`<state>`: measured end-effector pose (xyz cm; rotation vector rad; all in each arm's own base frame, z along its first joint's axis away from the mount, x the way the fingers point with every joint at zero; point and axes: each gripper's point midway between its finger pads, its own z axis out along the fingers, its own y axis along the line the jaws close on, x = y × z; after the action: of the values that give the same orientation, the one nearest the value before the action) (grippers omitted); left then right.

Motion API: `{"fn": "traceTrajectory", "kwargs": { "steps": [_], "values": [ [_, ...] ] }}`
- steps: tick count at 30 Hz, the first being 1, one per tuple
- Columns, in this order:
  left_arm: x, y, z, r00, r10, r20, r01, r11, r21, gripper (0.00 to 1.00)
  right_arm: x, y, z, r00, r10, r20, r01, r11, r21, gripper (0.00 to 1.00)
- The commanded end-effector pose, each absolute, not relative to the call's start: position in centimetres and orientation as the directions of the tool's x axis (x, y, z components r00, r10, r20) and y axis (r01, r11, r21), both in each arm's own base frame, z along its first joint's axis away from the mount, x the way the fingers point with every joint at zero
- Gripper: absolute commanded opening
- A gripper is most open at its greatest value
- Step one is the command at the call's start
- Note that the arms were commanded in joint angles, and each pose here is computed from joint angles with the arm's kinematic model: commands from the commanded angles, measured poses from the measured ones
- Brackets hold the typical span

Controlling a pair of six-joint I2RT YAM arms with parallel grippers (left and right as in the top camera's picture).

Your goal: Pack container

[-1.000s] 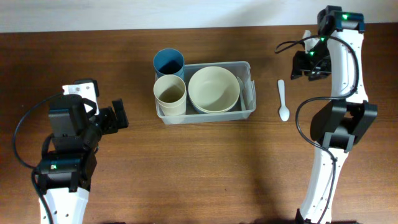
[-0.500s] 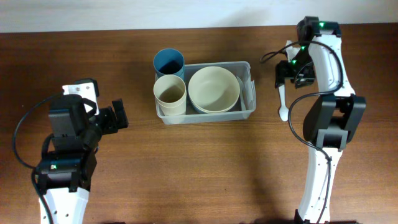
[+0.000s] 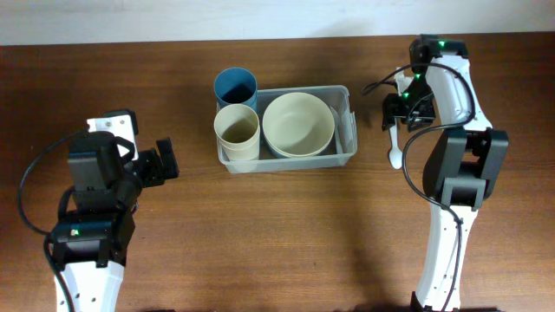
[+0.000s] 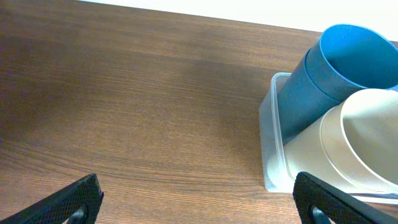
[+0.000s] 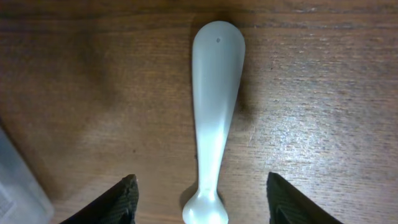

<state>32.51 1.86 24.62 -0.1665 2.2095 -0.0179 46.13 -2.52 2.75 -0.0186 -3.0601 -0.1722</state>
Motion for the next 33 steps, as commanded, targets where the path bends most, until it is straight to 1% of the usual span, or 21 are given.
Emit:
{"fn": "traceTrajectory", "kwargs": {
  "steps": [1, 5, 29, 33],
  "values": [
    [32.51, 1.80, 24.35, -0.599, -0.110, -0.793, -0.096, 0.993, -0.066, 1.00, 46.14, -2.59, 2.32, -0.997, 0.007, 0.077, 0.015, 0.995, 0.100, 0.61],
    [32.51, 1.80, 24.33, -0.599, -0.110, -0.793, -0.097, 0.993, -0.065, 1.00, 46.40, -3.07, 2.23, -0.997, 0.044, 0.070, 0.049, 0.996, 0.069, 0.61],
    [32.51, 1.80, 24.35, -0.599, -0.110, -0.793, -0.096, 0.993, -0.066, 1.00, 46.41, -2.86, 1.80, -0.997, 0.042, 0.070, 0.047, 0.997, 0.067, 0.60],
    [32.51, 1.81, 24.35, -0.599, -0.110, -0.793, -0.097, 0.993, -0.065, 1.00, 46.38, -3.23, 1.77, -0.996, 0.057, 0.072, 0.056, 0.998, -0.008, 0.60]
  ]
}}
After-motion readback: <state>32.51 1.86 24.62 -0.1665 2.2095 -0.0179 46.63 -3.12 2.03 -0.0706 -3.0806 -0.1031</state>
